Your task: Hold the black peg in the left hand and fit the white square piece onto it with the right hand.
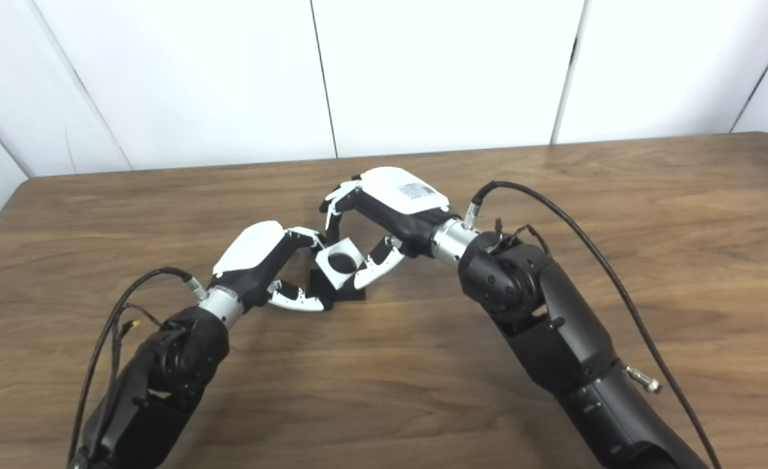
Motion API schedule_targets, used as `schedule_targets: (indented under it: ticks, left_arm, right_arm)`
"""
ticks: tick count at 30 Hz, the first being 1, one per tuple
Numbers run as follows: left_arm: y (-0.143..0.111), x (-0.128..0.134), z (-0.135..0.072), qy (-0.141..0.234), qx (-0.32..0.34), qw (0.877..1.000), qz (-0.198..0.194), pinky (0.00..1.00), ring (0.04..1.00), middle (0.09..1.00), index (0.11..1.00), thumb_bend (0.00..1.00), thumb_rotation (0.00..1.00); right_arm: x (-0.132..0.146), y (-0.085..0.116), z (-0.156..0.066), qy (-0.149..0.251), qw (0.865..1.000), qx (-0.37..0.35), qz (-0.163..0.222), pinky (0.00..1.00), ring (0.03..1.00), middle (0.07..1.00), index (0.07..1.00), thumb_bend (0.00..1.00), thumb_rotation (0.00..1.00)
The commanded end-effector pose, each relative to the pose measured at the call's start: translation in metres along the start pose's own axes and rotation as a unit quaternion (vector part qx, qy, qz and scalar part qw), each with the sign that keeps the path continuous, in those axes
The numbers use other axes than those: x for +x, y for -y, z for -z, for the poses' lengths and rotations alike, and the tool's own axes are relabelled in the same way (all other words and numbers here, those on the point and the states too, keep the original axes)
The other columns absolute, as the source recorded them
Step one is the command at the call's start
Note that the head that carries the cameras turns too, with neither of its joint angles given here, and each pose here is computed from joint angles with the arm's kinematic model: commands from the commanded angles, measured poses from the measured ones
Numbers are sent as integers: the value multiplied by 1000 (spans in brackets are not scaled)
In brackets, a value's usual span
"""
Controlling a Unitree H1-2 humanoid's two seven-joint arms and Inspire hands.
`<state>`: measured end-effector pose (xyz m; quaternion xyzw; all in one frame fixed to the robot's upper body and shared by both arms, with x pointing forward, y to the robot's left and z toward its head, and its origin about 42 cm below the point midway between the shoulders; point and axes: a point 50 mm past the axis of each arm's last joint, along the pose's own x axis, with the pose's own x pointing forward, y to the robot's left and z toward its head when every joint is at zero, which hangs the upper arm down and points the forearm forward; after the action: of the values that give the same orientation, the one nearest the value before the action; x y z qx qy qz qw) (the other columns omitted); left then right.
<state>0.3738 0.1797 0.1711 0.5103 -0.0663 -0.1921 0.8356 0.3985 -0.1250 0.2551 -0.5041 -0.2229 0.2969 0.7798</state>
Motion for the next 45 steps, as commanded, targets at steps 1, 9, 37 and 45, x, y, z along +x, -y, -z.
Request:
schedule_targets:
  ticks: [1,9,37,45]
  left_arm:
    - [-1,0,-3,2,16,1000,6,783,828,814,488,520,83]
    - [-1,0,-3,1,18,1000,8,786,827,815,488,520,84]
    - [-2,-4,-1,0,13,1000,6,780,819,812,487,520,83]
    - [-2,-4,-3,0,14,1000,6,779,818,812,488,520,83]
  right_arm:
    - [11,22,-14,35,999,-21,32,929,871,796,481,518,141]
    - [12,13,-14,32,999,-16,25,920,876,796,481,517,143]
    - [10,10,3,8,1000,-17,21,929,879,797,480,517,142]
    - [10,-2,11,-5,1000,-10,9,912,870,793,481,519,139]
